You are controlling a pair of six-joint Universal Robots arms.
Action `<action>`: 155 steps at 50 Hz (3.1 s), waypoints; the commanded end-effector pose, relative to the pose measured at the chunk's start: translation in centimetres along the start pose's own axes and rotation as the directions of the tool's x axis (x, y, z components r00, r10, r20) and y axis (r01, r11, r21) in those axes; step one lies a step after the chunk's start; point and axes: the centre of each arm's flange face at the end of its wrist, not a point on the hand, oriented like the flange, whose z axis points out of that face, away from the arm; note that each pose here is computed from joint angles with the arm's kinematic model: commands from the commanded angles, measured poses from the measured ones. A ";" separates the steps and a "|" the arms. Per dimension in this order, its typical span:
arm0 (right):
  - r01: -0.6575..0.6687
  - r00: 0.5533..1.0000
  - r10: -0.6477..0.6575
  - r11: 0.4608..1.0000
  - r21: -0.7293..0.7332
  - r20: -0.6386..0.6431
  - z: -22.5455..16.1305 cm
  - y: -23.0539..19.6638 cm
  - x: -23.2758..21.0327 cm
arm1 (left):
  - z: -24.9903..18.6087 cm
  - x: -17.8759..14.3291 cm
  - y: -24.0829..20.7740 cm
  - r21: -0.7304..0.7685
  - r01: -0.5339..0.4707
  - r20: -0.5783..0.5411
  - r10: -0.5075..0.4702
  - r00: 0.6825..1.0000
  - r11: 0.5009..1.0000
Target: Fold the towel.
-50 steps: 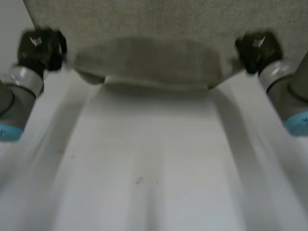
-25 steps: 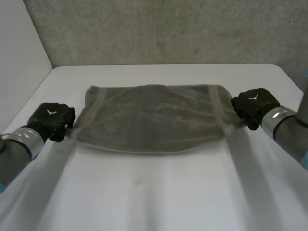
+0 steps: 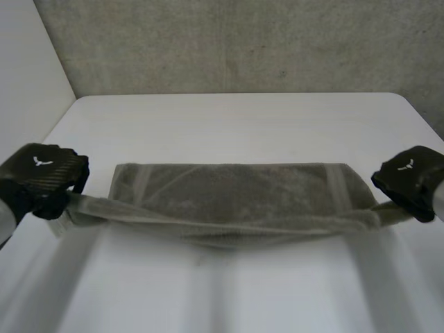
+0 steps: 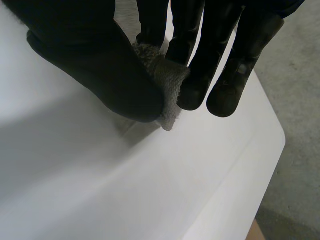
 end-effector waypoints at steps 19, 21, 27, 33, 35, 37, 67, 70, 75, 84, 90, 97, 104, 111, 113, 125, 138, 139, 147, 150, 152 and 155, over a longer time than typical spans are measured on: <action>-0.170 0.968 0.199 0.968 0.185 -0.154 18.8 -0.3 -1.2 | 18.1 2.3 5.1 0.009 -0.024 0.034 0.024 0.999 1.000; -0.167 0.967 0.199 0.967 0.193 -0.161 19.1 -0.5 -1.2 | 18.7 2.3 5.4 0.005 -0.023 0.043 0.023 0.999 1.000; -0.164 0.965 0.199 0.966 0.200 -0.172 19.8 -0.6 -1.0 | 19.3 2.0 5.3 0.010 -0.026 0.062 0.025 0.998 1.000; -0.158 0.965 0.194 0.967 0.198 -0.178 20.7 -0.5 -1.1 | 19.8 1.9 4.8 0.036 -0.033 0.094 0.030 0.995 0.999; -0.145 0.966 0.181 0.970 0.194 -0.183 21.0 -0.4 -1.2 | 20.0 1.9 4.6 0.054 -0.039 0.103 0.033 0.994 0.998; -0.137 0.967 0.173 0.972 0.190 -0.189 21.1 -0.3 -1.2 | 20.1 1.9 4.6 0.061 -0.040 0.107 0.034 0.994 0.997; -0.314 0.900 0.388 0.894 0.320 -0.201 8.4 -2.7 3.8 | 11.4 -0.8 -2.7 0.266 0.122 0.147 -0.165 0.975 0.956; -0.346 0.906 0.393 0.902 0.259 -0.156 8.3 -0.6 2.3 | 9.8 -0.7 -2.1 0.252 0.129 0.152 -0.171 0.973 0.959; -0.382 0.911 0.402 0.907 0.179 -0.092 8.3 2.5 0.3 | 8.4 -0.3 -1.0 0.222 0.159 0.148 -0.195 0.970 0.962; -0.415 0.904 0.427 0.891 0.184 -0.030 10.3 6.3 -1.8 | 7.8 0.4 0.4 0.194 0.243 0.089 -0.264 0.960 0.950; -0.412 0.906 0.423 0.894 0.176 -0.030 12.4 7.7 -2.5 | 7.9 0.4 0.6 0.192 0.250 0.079 -0.268 0.960 0.949; -0.398 0.913 0.407 0.906 0.146 -0.037 13.8 8.7 -2.7 | 7.8 0.6 0.9 0.182 0.253 0.075 -0.270 0.960 0.950; -0.383 0.898 0.410 0.907 0.176 -0.158 14.8 9.8 0.0 | 7.8 0.6 1.0 0.179 0.254 0.076 -0.270 0.960 0.951; -0.356 0.856 0.381 0.925 0.136 -0.350 14.9 11.8 4.6 | 7.7 0.7 0.9 0.181 0.253 0.075 -0.270 0.960 0.950; -0.344 0.844 0.357 0.933 0.108 -0.400 14.9 12.8 6.2 | 7.6 0.6 0.8 0.185 0.252 0.074 -0.269 0.960 0.950; -0.159 0.837 0.259 0.958 0.240 -0.481 12.6 5.7 10.4 | 7.4 0.6 0.6 0.192 0.250 0.078 -0.268 0.960 0.949; -0.080 0.990 0.133 0.774 0.628 -0.038 7.3 -11.1 -8.6 | 6.9 0.8 0.3 0.202 0.247 0.073 -0.266 0.961 0.948; -0.083 0.995 0.093 0.761 0.644 0.019 6.7 -11.7 -11.6 | 6.9 0.9 0.3 0.201 0.248 0.072 -0.266 0.961 0.948; -0.080 0.974 -0.065 0.797 0.598 0.217 6.8 -9.5 -22.1 | 6.8 1.2 0.4 0.196 0.248 0.064 -0.265 0.962 0.949; -0.080 0.971 -0.072 0.801 0.593 0.228 6.7 -9.2 -22.6 | 6.8 1.5 0.2 0.201 0.246 0.055 -0.261 0.964 0.948; -0.086 0.972 -0.064 0.796 0.600 0.224 6.5 -9.5 -22.2 | 6.8 1.7 0.1 0.203 0.245 0.047 -0.259 0.965 0.948; -0.131 0.974 -0.013 0.780 0.611 0.226 5.4 -10.5 -20.8 | 6.9 2.2 -0.3 0.213 0.240 0.031 -0.252 0.967 0.947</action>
